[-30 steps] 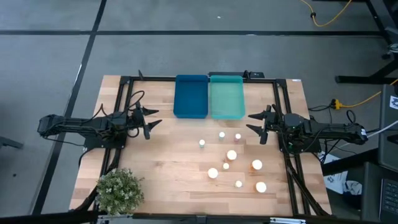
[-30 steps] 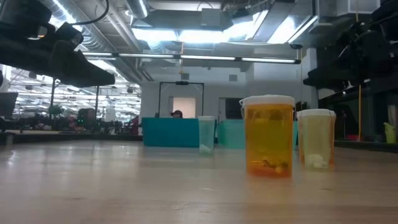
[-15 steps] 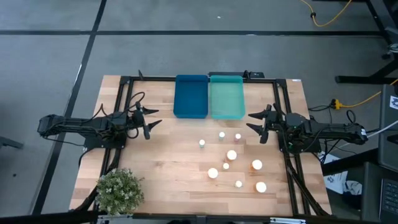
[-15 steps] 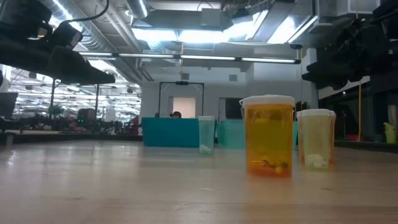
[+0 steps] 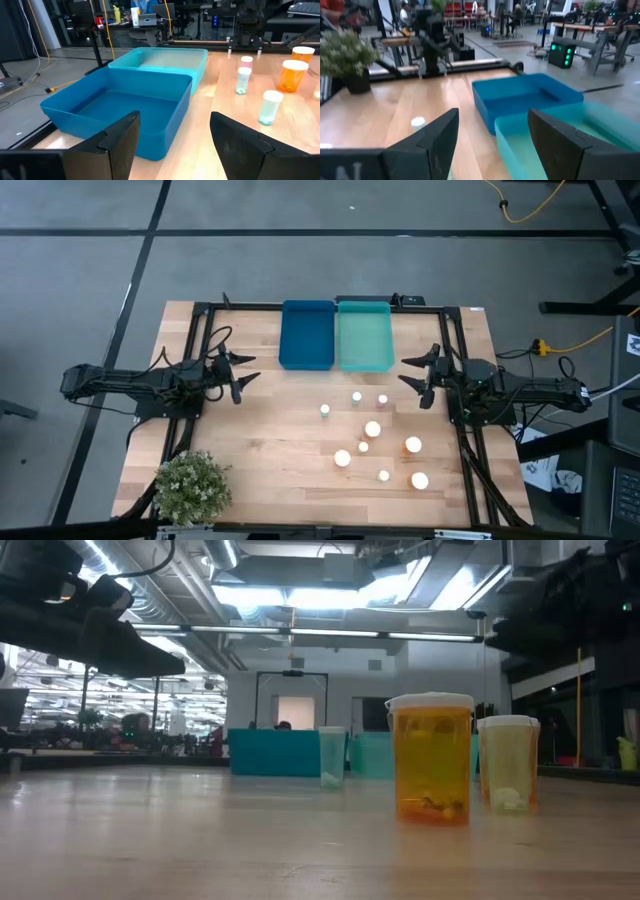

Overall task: Pick and place medicine bottles into bin by pill shape (circle, oval)
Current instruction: Put the bottom blue pill bottle into the blue bin

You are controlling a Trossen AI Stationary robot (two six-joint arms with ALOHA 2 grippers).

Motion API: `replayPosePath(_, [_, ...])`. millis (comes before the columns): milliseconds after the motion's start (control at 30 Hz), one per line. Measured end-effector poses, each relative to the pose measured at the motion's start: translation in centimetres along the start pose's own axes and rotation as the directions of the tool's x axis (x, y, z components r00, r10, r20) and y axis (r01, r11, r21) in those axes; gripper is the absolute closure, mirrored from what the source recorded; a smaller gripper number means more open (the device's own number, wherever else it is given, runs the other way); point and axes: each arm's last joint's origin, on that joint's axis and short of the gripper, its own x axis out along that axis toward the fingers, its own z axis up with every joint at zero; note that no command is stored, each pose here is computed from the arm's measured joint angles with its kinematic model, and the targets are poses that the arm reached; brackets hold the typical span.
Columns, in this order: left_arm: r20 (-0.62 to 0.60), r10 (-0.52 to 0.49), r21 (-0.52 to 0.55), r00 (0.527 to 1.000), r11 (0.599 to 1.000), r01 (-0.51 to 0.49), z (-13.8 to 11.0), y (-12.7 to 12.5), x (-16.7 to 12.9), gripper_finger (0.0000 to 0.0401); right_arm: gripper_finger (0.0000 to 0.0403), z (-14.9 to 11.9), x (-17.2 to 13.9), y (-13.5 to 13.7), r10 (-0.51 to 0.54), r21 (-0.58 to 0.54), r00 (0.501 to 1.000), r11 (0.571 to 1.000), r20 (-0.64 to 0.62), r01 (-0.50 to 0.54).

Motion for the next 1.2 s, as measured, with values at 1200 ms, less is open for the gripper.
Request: replayPosePath(1200, [-0.007,0.014,-0.249,1.000,0.968,-0.015,-0.1,0.0,0.0,0.0167,0.0163,0.0,-0.3,0.0,-0.003,0.139,0.996,0.990,-0.084,0.015])
